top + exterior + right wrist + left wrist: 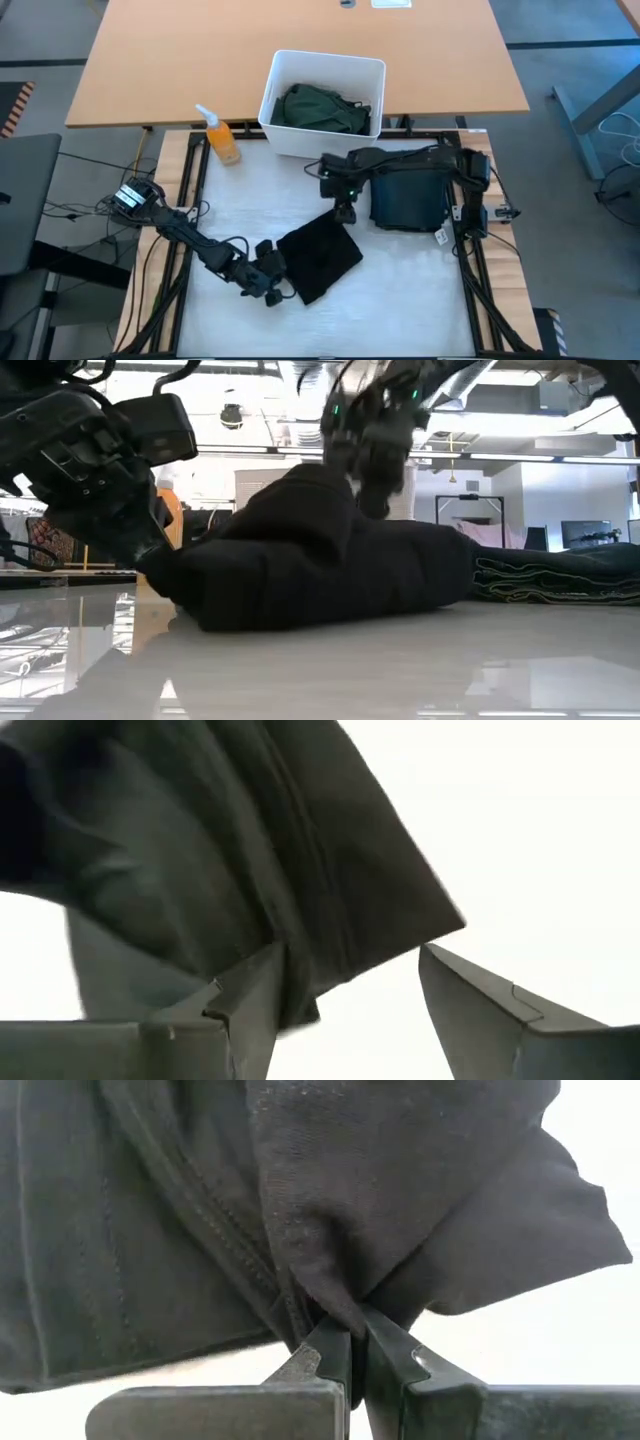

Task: Fold laundry
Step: Fold the black t-shirt

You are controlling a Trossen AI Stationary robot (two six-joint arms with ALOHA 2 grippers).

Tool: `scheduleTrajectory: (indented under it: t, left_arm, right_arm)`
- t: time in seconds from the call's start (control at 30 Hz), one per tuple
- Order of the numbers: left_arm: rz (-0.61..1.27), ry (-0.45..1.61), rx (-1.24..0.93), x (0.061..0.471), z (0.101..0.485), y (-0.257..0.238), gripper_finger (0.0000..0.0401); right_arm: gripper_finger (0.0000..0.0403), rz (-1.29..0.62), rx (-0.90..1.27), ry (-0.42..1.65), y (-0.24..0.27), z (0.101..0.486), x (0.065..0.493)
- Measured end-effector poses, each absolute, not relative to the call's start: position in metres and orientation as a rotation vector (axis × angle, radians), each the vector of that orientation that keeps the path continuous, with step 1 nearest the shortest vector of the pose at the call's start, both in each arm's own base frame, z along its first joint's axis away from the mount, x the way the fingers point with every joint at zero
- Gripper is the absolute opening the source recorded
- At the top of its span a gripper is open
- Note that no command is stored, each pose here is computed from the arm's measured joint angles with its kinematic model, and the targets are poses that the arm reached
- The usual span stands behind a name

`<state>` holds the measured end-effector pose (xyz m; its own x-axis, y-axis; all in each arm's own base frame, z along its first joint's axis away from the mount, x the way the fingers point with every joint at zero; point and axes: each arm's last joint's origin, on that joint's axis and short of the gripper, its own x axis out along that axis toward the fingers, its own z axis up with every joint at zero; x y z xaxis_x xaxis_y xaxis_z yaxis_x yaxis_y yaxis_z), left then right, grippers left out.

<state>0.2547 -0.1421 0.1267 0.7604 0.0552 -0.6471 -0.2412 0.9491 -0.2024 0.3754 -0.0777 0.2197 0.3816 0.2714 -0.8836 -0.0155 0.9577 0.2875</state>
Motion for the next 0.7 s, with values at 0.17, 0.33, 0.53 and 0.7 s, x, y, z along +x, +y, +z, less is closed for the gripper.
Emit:
scheduleTrajectory:
  t: [0.17, 0.33, 0.53, 0.7]
  left_arm:
    - [0.126, 0.648, -0.246, 0.258, 0.13, -0.144, 0.0]
    - [0.095, 0.6, -0.196, 0.261, 0.135, -0.146, 0.0]
    - [0.083, 0.556, -0.139, 0.265, 0.138, -0.144, 0.0]
    - [0.035, 0.521, -0.157, 0.271, 0.143, -0.141, 0.0]
  right_arm:
    - [0.0255, 0.199, 0.157, 0.999, -0.074, 0.279, 0.357]
    - [0.0255, 0.253, 0.085, 0.926, -0.056, 0.318, 0.319]
    - [0.0255, 0.415, 0.093, 0.788, 0.009, 0.266, 0.272]
    - [0.0255, 0.39, 0.065, 0.467, 0.063, 0.209, 0.239]
